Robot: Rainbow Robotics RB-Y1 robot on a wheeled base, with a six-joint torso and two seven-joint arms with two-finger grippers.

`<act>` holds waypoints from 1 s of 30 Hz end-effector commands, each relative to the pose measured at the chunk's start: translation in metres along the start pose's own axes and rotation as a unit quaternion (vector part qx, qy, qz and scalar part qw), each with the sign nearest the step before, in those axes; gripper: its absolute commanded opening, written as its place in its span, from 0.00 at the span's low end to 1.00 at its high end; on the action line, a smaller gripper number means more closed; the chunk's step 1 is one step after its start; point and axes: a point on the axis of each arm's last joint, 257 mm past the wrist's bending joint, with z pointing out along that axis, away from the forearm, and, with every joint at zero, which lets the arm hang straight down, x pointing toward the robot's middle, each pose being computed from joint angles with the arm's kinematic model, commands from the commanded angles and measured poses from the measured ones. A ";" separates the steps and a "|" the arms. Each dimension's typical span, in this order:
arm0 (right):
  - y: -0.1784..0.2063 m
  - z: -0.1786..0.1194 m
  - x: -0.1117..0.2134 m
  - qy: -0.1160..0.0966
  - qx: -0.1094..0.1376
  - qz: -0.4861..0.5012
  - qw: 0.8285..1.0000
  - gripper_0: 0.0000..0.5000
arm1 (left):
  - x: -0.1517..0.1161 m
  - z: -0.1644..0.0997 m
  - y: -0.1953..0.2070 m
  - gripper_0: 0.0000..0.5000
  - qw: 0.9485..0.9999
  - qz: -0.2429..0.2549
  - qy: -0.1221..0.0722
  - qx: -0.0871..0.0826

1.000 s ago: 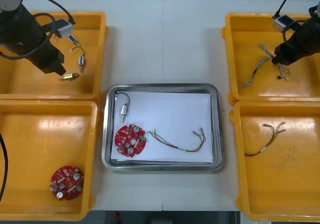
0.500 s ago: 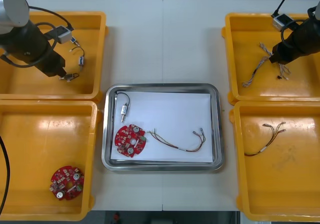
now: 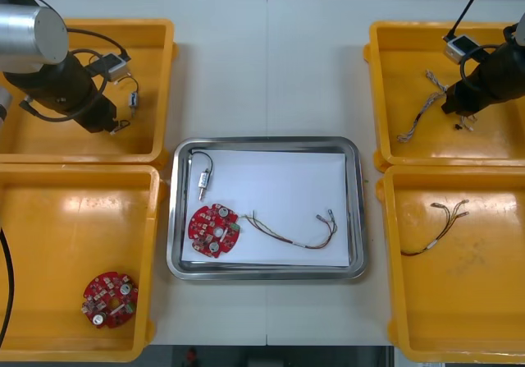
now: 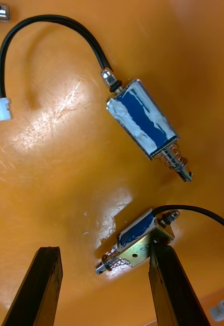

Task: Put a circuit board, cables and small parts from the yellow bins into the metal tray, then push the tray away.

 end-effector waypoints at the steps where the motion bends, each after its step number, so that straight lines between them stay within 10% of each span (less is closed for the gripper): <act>1: 0.004 0.004 -0.003 -0.012 -0.004 -0.008 1.000 1.00 | -0.030 -0.015 -0.002 1.00 0.999 0.046 -0.027 -0.003; 16: 0.006 0.013 0.006 -0.006 0.000 -0.012 1.000 1.00 | -0.018 0.007 -0.020 1.00 0.999 0.045 -0.026 0.015; 18: 0.007 0.014 0.007 -0.006 -0.002 -0.009 1.000 0.70 | -0.018 0.010 -0.022 1.00 0.998 0.048 -0.025 0.013; 19: 0.008 0.015 0.009 -0.006 -0.003 -0.007 1.000 0.33 | -0.016 0.012 -0.023 1.00 0.998 0.050 -0.022 0.012; 21: 0.009 0.016 0.009 -0.008 -0.006 -0.004 1.000 0.07 | -0.016 0.013 -0.024 1.00 0.998 0.050 -0.023 0.013; 28: 0.006 0.017 0.009 -0.012 0.000 -0.004 1.000 0.00 | -0.011 0.020 -0.025 0.84 0.998 0.048 -0.024 0.013; 30: 0.005 0.015 0.006 -0.014 0.001 -0.008 1.000 0.00 | -0.009 0.023 -0.026 0.62 0.998 0.049 -0.025 0.011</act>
